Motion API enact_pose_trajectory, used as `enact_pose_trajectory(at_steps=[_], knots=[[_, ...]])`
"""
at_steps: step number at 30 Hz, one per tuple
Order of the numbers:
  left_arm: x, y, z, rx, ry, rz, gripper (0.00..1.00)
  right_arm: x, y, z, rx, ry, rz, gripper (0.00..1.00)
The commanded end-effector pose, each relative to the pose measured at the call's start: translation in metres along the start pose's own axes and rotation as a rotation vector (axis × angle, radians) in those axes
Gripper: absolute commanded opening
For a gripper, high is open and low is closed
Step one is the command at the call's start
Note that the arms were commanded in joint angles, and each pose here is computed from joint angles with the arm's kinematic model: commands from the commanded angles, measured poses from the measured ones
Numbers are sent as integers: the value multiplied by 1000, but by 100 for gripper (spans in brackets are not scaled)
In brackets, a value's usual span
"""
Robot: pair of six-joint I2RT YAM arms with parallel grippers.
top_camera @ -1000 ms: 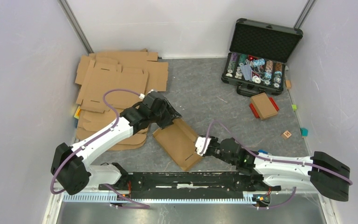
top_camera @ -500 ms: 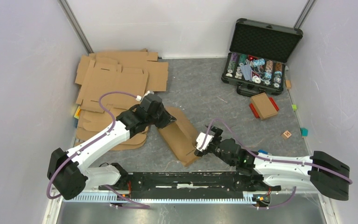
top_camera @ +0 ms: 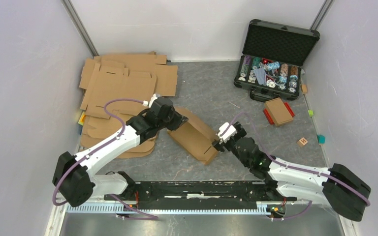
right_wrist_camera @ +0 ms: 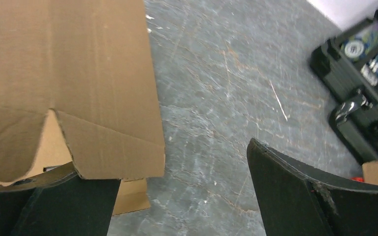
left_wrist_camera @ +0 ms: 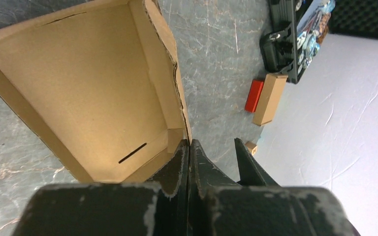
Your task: Fold the paper box
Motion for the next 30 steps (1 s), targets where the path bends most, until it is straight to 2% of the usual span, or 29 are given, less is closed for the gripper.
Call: enact_pose_trajectory(at_steps=[1, 6, 10, 18, 21, 25, 30], knots=[[-6, -19, -7, 24, 129, -54, 2, 1, -12, -15, -39, -217, -2, 98], [-2, -42, -5, 14, 214, -54, 2, 0, -20, -15, -115, -259, 19, 98], [0, -59, -7, 15, 256, -52, 2, 1, -15, -7, -184, -314, -18, 98], [-6, -59, -6, 17, 254, -93, 2, 12, 10, -13, -143, -360, -58, 98], [-6, -56, -10, 25, 251, -93, 2, 21, 19, -18, -77, -401, -57, 98], [-6, -56, -14, 25, 252, -86, 2, 43, 26, -30, 82, -523, 28, 98], [-5, -58, -16, 19, 279, -74, 5, 69, 29, -36, 183, -688, 175, 97]])
Point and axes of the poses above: each gripper's point midway between its finger pads, its own y axis back along the fingers, its own z axis along the line the jaws close on, x = y × z, the point moved 6 cm from there along y, back along the fingers, and after that the axes turned 5 degrees about y, right-handed, at the moved point
